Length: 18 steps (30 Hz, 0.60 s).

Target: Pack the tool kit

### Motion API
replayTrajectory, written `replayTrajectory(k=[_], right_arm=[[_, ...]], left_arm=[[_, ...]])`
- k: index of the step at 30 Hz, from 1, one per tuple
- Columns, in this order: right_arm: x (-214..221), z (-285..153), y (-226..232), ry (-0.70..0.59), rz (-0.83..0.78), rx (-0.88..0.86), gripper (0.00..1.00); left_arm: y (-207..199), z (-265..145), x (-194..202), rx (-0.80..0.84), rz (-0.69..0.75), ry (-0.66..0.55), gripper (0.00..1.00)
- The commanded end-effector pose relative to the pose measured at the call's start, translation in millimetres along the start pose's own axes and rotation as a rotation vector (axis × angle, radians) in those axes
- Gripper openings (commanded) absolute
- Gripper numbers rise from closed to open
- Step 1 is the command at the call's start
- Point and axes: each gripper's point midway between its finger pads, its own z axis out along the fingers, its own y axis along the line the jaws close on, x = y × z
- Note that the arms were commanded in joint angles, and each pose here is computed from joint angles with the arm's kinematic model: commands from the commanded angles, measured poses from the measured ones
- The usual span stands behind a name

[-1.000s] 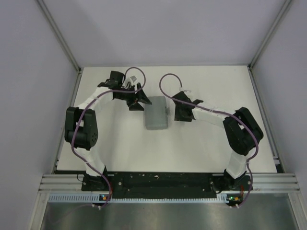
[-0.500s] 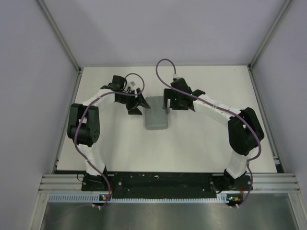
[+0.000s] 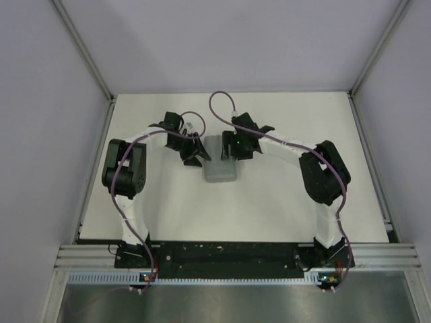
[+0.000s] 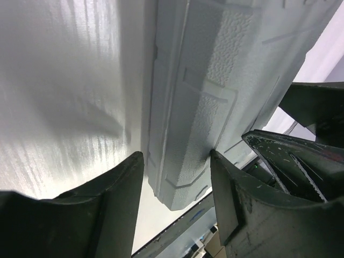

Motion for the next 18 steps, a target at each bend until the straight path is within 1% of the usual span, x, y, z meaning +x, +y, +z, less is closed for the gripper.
replayTrajectory(k=[1, 4, 12, 14, 18], right_arm=[[-9, 6, -3, -0.013, -0.035, 0.024, 0.68], [-3, 10, -8, 0.004, -0.063, 0.058, 0.66], [21, 27, -15, 0.074, -0.150, 0.149, 0.63], [27, 30, -14, 0.093, -0.159, 0.153, 0.59], [40, 39, -14, 0.141, -0.157, 0.143, 0.42]], left_arm=[[20, 14, 7, -0.109, 0.032, 0.016, 0.55], [21, 17, 10, -0.116, 0.042, 0.030, 0.52], [21, 21, 13, -0.107, 0.051, 0.048, 0.49], [19, 21, 14, -0.099, 0.055, 0.051, 0.48], [15, 24, 16, -0.076, 0.060, 0.061, 0.47]])
